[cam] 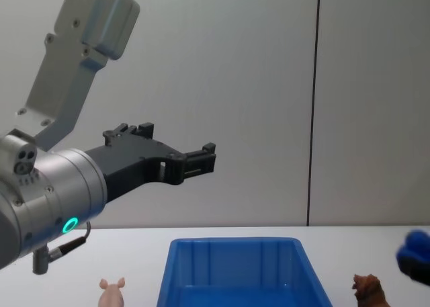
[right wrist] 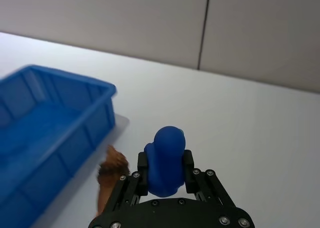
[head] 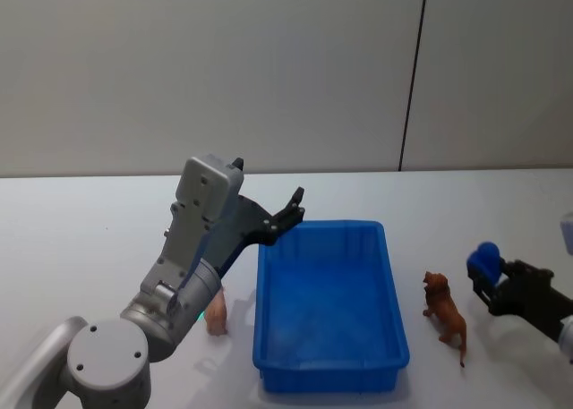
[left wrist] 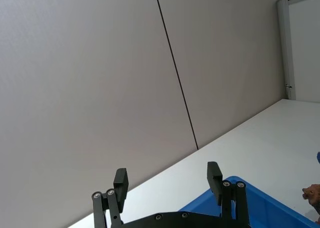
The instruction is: Pick up the two dolls from the table and place them into the box.
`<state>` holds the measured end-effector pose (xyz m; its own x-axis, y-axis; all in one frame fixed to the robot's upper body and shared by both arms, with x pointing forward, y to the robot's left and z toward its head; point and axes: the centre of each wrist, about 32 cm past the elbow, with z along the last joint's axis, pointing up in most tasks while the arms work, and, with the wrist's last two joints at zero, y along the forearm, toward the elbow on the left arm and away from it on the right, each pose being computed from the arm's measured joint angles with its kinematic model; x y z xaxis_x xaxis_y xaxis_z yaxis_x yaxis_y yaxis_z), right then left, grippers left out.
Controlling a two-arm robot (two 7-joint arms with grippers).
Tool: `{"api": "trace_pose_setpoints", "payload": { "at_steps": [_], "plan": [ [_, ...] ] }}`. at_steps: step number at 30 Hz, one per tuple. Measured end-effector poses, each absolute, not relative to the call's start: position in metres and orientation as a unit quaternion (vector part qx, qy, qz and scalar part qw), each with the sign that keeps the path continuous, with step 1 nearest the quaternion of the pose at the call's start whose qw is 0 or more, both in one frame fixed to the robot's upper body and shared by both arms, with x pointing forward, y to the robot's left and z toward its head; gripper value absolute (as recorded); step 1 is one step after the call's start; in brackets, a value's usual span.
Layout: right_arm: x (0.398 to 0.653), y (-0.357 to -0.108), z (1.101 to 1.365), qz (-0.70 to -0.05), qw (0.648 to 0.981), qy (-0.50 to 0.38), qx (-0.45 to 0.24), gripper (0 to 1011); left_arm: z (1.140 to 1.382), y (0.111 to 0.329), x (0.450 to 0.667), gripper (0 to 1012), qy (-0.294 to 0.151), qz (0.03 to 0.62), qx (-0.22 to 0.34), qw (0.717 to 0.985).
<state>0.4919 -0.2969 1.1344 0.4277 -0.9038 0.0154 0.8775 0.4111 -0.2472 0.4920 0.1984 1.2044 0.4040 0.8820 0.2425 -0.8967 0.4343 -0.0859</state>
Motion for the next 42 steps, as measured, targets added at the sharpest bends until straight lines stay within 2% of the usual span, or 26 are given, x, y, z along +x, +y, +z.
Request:
{"api": "trace_pose_setpoints", "payload": {
  "at_steps": [14,27,29,30,31,34,38,39,41,42],
  "plan": [
    [0.494,-0.266,1.162,-0.457,0.886,0.033,-0.066,299,1.204,0.198,0.492,1001,-0.126,0.531,0.029,0.837],
    [0.492,-0.223,1.166,-0.379,0.922,0.043,-0.071,233,1.204,0.198,0.492,1001,-0.126,0.531,0.029,0.837],
    [0.491,-0.22,1.166,-0.374,0.924,0.044,-0.073,306,1.204,0.198,0.492,1001,-0.126,0.531,0.029,0.837],
    [0.491,-0.217,1.166,-0.37,0.925,0.045,-0.075,306,1.204,0.198,0.492,1001,-0.126,0.531,0.029,0.837],
    [0.491,-0.214,1.165,-0.366,0.926,0.046,-0.076,376,1.204,0.198,0.492,1001,-0.126,0.531,0.029,0.837],
    [0.491,-0.208,1.165,-0.358,0.929,0.048,-0.079,450,1.204,0.198,0.492,1001,-0.126,0.531,0.029,0.837],
    [0.491,-0.202,1.164,-0.353,0.931,0.05,-0.083,624,1.204,0.198,0.492,1001,-0.126,0.531,0.029,0.837],
    [0.491,-0.201,1.164,-0.352,0.931,0.05,-0.083,624,1.204,0.198,0.492,1001,-0.126,0.531,0.029,0.837],
    [0.491,-0.201,1.164,-0.352,0.931,0.05,-0.084,705,1.204,0.198,0.492,1001,-0.126,0.531,0.029,0.837],
    [0.492,-0.2,1.164,-0.352,0.931,0.05,-0.084,705,1.204,0.198,0.492,1001,-0.126,0.531,0.029,0.837]
  ]
}}
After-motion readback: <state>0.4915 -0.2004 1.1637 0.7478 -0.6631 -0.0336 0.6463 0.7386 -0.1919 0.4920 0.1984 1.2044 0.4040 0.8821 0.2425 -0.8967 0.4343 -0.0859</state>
